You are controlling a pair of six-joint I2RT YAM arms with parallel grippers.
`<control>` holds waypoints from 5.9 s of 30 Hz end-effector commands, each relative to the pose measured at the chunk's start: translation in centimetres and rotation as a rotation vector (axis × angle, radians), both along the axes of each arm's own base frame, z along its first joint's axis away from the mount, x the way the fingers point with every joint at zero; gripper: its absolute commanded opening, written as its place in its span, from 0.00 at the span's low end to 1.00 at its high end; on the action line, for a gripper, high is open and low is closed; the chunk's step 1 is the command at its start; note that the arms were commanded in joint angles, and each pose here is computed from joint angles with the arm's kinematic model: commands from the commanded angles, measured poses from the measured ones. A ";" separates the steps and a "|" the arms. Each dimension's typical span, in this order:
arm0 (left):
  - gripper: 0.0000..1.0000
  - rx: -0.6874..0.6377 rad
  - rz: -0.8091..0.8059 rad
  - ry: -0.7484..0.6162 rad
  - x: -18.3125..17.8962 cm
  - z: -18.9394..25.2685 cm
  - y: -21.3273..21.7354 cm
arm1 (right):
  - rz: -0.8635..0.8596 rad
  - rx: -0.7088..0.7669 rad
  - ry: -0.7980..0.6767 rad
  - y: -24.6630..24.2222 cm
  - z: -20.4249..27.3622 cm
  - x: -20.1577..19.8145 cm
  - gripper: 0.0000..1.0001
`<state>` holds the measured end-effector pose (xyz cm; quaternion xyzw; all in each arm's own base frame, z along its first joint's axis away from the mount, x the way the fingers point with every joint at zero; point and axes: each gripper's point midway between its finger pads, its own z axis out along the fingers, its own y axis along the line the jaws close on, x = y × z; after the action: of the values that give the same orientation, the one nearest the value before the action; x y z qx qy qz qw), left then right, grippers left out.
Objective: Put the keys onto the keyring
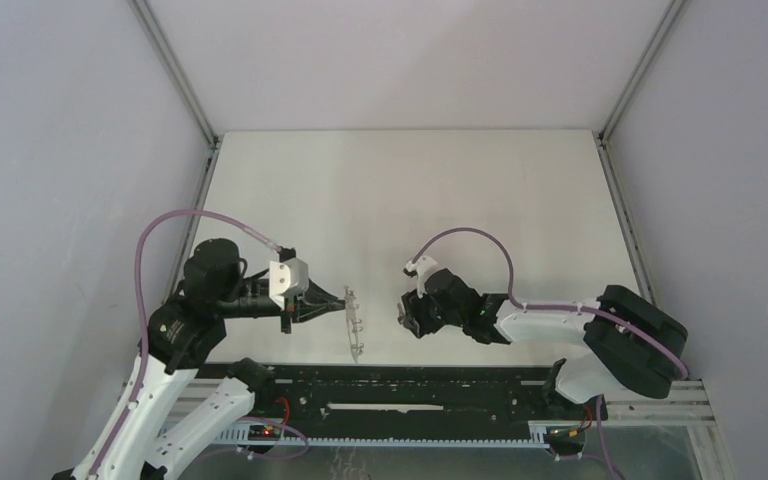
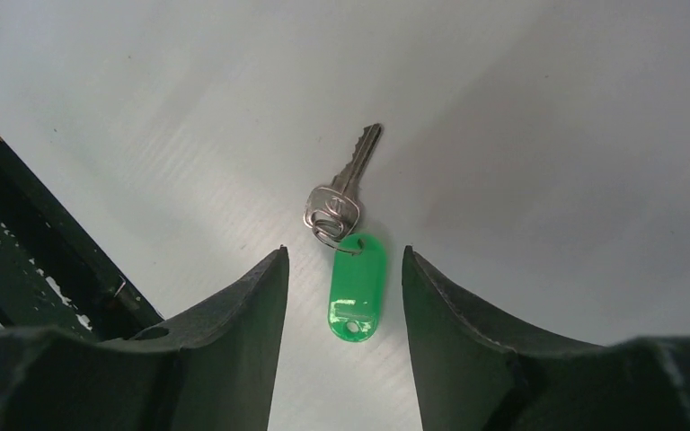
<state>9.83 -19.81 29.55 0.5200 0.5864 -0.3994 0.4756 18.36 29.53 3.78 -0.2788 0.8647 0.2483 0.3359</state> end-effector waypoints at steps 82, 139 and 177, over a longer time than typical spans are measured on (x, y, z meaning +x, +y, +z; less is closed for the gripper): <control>0.00 -0.069 0.014 -0.074 -0.5 3.5 0.2 | 0.171 0.004 -0.113 2.9 0.0 0.9 0.13; 0.00 -0.105 -0.399 -0.297 -2.8 3.6 -3.4 | 1.026 0.232 -0.909 4.5 30.9 -11.0 0.00; 0.00 -0.091 -0.418 -0.334 -3.9 4.0 -3.9 | 1.109 0.182 -1.003 5.0 31.9 -12.1 0.00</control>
<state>6.22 -23.71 31.66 0.6676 0.3818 -0.4285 0.4743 6.22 34.14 33.15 -0.7316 0.3396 0.2994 0.5096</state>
